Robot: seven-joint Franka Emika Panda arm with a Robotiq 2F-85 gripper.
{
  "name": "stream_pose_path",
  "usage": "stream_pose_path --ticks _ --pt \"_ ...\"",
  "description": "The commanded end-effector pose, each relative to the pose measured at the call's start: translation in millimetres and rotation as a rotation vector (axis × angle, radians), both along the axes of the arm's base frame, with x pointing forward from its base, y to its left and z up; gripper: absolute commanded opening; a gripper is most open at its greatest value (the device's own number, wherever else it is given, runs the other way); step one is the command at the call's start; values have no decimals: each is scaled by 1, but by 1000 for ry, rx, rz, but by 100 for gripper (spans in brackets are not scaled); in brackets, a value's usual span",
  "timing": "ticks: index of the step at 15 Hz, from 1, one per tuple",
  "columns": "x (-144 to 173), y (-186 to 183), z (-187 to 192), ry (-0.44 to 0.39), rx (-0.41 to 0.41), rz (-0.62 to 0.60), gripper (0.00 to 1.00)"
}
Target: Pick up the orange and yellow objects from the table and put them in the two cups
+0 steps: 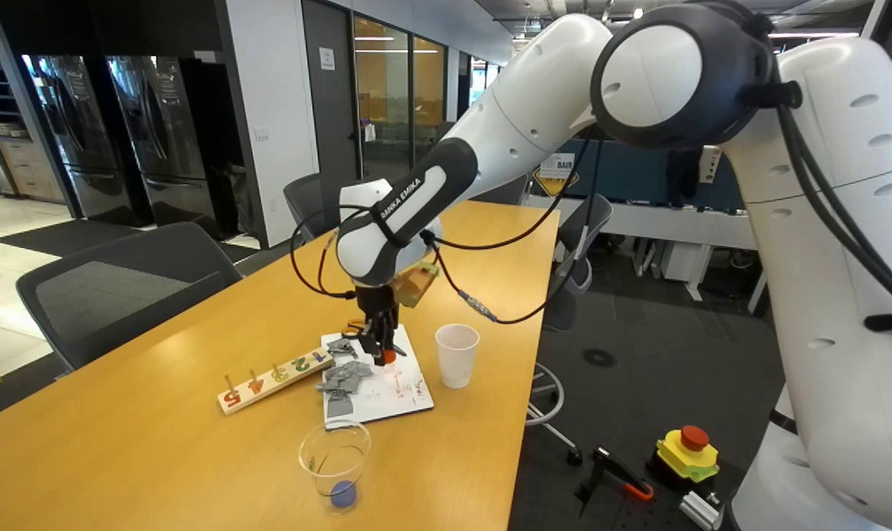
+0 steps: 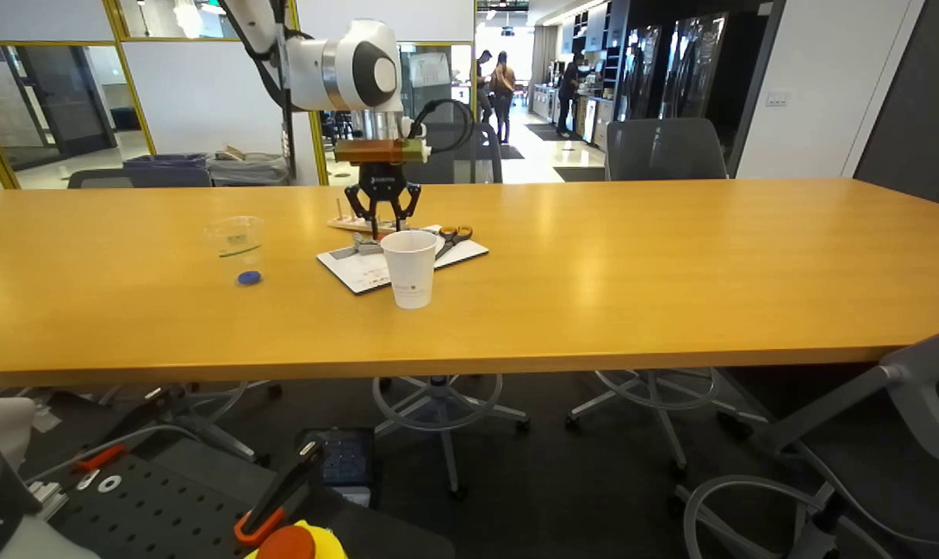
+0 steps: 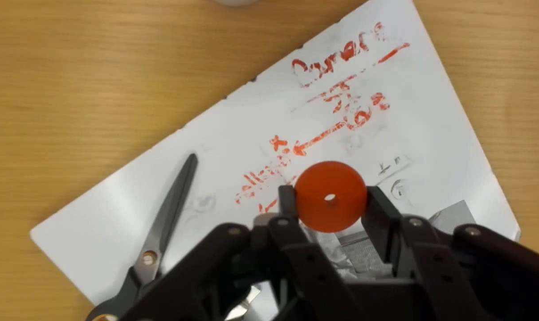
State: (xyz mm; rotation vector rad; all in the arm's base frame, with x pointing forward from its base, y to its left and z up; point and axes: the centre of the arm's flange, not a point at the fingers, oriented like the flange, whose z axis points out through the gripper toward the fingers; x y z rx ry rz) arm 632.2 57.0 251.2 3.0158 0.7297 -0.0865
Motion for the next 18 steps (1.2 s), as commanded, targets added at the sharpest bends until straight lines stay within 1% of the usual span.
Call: stream_pose_path --ticks 1,4,6,8,11,14,18 --pt "-34 -24 68 -11 9 -61 22" --pt "-54 -48 100 -9 7 -118 22" --pt "-66 -63 109 0 -3 -153 22" --pt "-74 -77 108 14 -7 -184 22" --pt "-81 -95 94 38 1 -223 22" --pt "-84 -105 78 62 -3 -259 22" --pt "-89 -110 67 89 1 -279 22"
